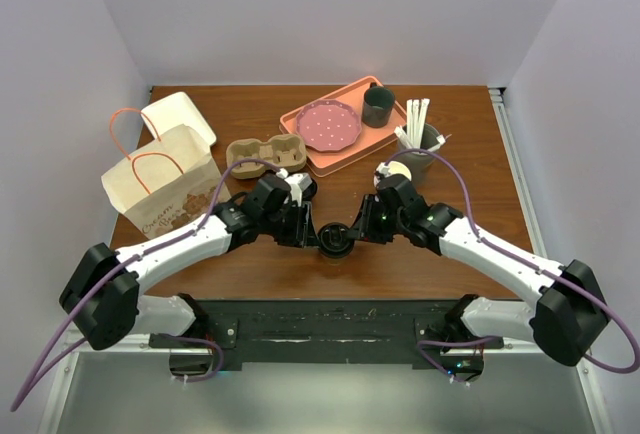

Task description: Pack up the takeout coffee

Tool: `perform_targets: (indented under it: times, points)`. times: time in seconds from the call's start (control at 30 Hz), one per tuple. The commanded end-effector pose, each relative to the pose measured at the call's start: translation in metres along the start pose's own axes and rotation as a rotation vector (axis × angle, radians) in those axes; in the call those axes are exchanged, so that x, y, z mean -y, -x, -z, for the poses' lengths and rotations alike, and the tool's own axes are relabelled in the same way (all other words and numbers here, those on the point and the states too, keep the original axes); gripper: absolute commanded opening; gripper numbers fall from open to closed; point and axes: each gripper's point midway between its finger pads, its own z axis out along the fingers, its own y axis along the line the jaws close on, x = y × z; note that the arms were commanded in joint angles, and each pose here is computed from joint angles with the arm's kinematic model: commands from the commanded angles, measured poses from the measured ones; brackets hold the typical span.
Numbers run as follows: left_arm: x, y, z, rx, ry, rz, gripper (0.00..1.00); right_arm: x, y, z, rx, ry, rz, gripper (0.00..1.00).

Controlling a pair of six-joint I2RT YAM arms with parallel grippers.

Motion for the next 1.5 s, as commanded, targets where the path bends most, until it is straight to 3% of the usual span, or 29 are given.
perform_targets:
  times: [0.0, 0.27, 0.67, 0.87, 1.0, 1.2, 1.3, 1.33, 1.47]
  points:
    - [-0.053, -0.035, -0.014, -0.086, 0.196, 0.03, 0.39, 0.04, -0.03, -0.009, -0.08, -0.128, -0.015, 0.29]
    - [-0.079, -0.065, -0.017, -0.124, 0.253, 0.072, 0.39, 0.057, -0.043, -0.011, -0.101, -0.171, -0.027, 0.27]
    - [-0.018, 0.005, 0.001, -0.005, 0.123, -0.013, 0.43, 0.033, -0.019, -0.001, -0.052, -0.131, 0.009, 0.28]
    - [0.016, 0.035, 0.024, 0.069, 0.044, -0.037, 0.47, -0.007, 0.017, 0.032, 0.027, -0.064, 0.055, 0.47]
    - [0.036, 0.056, 0.042, 0.126, 0.01, -0.058, 0.52, -0.026, 0.038, 0.048, 0.07, -0.047, 0.095, 0.53]
    - [0.059, 0.092, 0.098, 0.321, -0.001, -0.081, 0.57, -0.025, 0.038, 0.05, 0.055, -0.154, 0.193, 0.63]
    - [0.062, 0.103, 0.136, 0.454, 0.0, -0.06, 0.73, -0.032, 0.036, 0.045, 0.052, -0.209, 0.247, 0.7]
    - [0.063, 0.105, 0.154, 0.512, -0.007, -0.05, 0.99, -0.033, 0.034, 0.043, 0.046, -0.22, 0.252, 0.7]
    - [0.06, 0.101, 0.183, 0.617, -0.031, -0.028, 1.0, -0.041, 0.028, 0.032, 0.028, -0.261, 0.31, 0.66]
